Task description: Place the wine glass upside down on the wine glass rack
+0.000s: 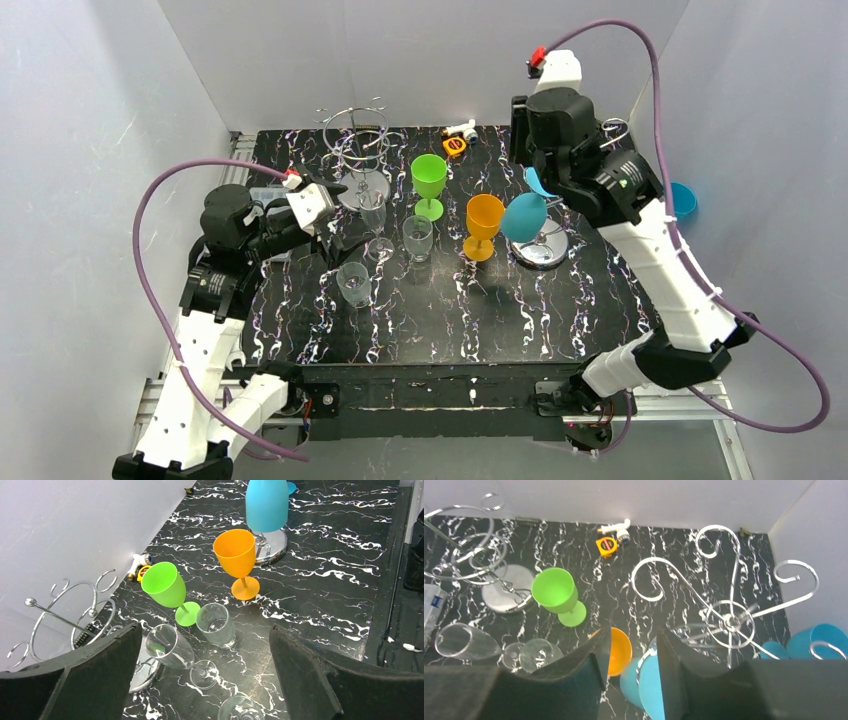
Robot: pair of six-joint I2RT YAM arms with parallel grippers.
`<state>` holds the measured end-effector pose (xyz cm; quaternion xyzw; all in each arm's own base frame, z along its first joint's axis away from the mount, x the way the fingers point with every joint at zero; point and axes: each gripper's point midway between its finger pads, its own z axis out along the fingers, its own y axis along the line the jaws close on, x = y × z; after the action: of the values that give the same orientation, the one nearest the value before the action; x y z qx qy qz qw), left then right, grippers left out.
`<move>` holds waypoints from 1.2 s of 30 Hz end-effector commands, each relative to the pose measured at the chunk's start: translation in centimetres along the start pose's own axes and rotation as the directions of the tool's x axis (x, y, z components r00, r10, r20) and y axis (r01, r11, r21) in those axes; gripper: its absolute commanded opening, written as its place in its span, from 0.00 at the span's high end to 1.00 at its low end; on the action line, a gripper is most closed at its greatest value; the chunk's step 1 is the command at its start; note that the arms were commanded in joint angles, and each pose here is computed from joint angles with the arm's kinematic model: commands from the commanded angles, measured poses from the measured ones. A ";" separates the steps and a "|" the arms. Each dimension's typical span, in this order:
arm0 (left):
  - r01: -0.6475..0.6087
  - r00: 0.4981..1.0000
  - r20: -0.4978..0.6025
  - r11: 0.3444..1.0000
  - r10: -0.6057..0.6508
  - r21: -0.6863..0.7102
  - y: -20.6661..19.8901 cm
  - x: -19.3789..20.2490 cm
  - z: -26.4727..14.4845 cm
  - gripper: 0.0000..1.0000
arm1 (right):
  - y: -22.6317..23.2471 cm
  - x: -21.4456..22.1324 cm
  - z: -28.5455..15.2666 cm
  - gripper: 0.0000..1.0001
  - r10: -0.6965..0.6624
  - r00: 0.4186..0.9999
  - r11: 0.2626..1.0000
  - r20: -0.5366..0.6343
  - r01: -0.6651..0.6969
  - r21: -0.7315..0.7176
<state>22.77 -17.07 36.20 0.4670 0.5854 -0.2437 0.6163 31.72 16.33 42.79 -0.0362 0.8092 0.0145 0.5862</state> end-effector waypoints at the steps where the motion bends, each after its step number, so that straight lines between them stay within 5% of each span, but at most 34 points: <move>1: -0.037 0.999 -0.002 0.999 0.037 -0.018 -0.1 -0.5 -0.6 0.02 | 1.7 -1.6 1.6 0.55 -0.055 0.998 0.998 0.006 0.055 -0.042; 7: -0.053 0.999 -0.001 0.998 0.053 -0.028 0.1 -1.2 -0.9 0.02 | 1.8 1.0 5.4 0.50 -0.090 0.990 0.996 -0.110 0.087 -0.032; 36: -0.114 0.993 -0.030 0.992 0.113 -0.048 -0.4 -1.1 -2.1 0.02 | 1.7 2.2 10.3 0.72 -0.063 0.993 0.997 -0.100 0.058 -0.051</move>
<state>21.81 -15.79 35.88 0.4824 0.5875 -0.1963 0.6193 39.33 18.57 36.46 -0.0850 0.8508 0.0091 0.5185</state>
